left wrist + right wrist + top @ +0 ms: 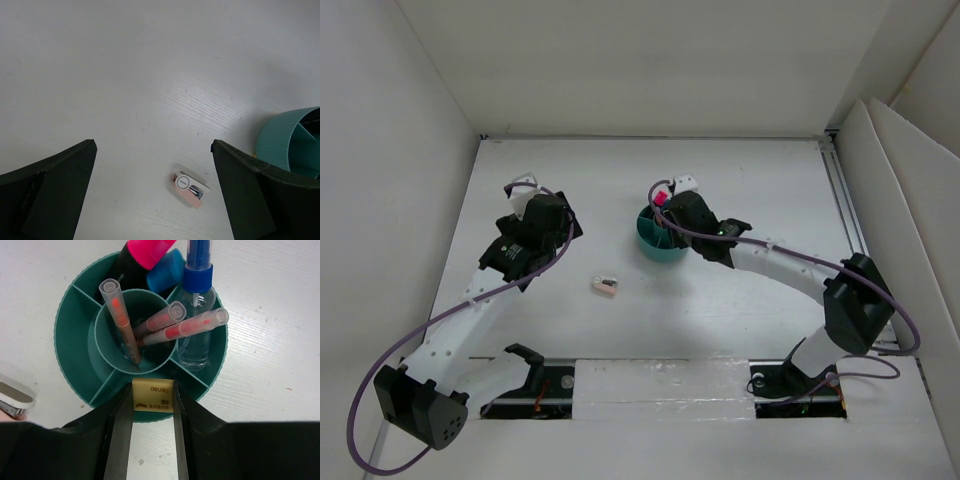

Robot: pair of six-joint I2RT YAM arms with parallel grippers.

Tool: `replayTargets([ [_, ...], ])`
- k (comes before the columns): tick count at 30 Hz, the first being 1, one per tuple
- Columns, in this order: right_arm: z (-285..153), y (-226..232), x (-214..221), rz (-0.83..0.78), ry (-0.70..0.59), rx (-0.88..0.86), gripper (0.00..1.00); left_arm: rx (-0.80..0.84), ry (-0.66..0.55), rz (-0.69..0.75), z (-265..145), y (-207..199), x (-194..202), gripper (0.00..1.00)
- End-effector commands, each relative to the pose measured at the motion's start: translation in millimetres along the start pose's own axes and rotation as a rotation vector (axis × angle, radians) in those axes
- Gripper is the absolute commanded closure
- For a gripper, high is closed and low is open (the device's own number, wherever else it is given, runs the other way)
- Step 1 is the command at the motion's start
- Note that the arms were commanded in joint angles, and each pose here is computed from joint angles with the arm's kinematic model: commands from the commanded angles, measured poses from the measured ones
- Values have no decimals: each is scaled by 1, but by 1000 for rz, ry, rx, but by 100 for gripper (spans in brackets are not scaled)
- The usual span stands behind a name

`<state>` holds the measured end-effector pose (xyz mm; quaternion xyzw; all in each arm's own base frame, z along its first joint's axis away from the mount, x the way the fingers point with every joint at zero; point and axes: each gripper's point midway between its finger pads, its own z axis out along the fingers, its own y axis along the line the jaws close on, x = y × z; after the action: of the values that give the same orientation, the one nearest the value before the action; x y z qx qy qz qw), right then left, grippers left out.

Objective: Sort the stationery into containers
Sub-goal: Place the stationery in the storage box.

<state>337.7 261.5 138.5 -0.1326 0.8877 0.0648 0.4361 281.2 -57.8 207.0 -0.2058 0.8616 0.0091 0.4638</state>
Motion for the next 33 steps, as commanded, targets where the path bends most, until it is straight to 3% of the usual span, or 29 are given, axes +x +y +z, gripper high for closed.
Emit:
replayTargets([
  [1, 4, 6, -17, 18, -53, -24, 90, 21, -19, -7, -3, -4, -8, 0],
  [13, 12, 4, -7, 26, -34, -21, 85, 33, -20, -2, -4, -6, -8, 0],
  [15, 12, 4, -7, 26, -34, -21, 77, 33, -20, -2, -4, -6, -8, 0],
  [16, 12, 4, -7, 26, -34, -21, 70, 33, -20, -2, -4, -6, -8, 0],
  [17, 12, 4, -7, 26, -34, -21, 56, 33, -20, -2, -4, -6, -8, 0],
  [21, 7, 4, -13, 32, -50, -26, 33, 41, -14, -2, -4, -7, -7, 0],
  [33, -29, 9, -36, 58, -119, -27, 28, 53, -15, 3, -4, -10, -8, 0],
])
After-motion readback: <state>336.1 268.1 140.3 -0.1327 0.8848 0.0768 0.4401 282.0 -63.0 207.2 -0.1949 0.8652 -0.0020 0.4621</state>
